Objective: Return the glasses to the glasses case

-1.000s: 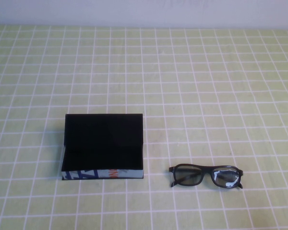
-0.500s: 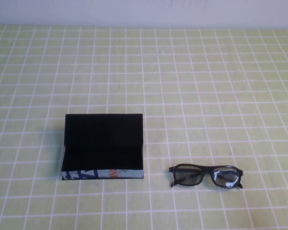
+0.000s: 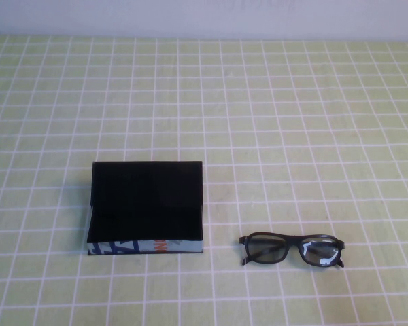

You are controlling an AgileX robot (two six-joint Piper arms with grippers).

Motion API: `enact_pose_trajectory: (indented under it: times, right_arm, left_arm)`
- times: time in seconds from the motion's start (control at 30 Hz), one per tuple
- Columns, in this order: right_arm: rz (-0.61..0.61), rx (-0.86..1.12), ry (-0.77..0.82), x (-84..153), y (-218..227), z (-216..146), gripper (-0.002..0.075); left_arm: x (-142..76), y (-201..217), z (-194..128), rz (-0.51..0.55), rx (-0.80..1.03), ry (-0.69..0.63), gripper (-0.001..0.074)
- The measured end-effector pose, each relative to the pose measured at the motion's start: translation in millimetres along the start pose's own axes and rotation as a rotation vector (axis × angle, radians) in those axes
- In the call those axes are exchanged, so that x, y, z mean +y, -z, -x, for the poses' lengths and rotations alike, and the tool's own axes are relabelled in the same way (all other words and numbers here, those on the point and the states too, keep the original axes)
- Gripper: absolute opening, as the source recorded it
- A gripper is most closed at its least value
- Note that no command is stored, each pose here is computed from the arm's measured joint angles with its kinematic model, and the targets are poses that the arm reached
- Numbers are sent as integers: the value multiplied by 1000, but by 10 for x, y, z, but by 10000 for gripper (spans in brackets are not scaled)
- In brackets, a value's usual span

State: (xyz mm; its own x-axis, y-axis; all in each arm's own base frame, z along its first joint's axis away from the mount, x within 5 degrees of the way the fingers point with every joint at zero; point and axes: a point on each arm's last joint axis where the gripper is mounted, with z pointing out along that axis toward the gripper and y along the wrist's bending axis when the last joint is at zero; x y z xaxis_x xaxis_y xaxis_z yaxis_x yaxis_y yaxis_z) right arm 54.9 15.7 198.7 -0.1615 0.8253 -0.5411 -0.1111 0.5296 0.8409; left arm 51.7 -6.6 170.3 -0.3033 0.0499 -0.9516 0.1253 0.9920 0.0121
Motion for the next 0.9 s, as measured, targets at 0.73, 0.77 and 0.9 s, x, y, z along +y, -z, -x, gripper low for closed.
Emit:
enact_pose_trajectory:
  times: [0.73,0.77,0.9]
  right_arm:
    - [-139,959,410,764,-702,140,-11]
    - [-142,992,427,764,-752,147,-11]
    - [-154,1100,481,756,-991,185,-11]
  left_arm:
    - [0,0,0,0,0,0,-2]
    - [0,0,0,0,0,0,-2]
    - [0,0,0,0,0,0,-2]
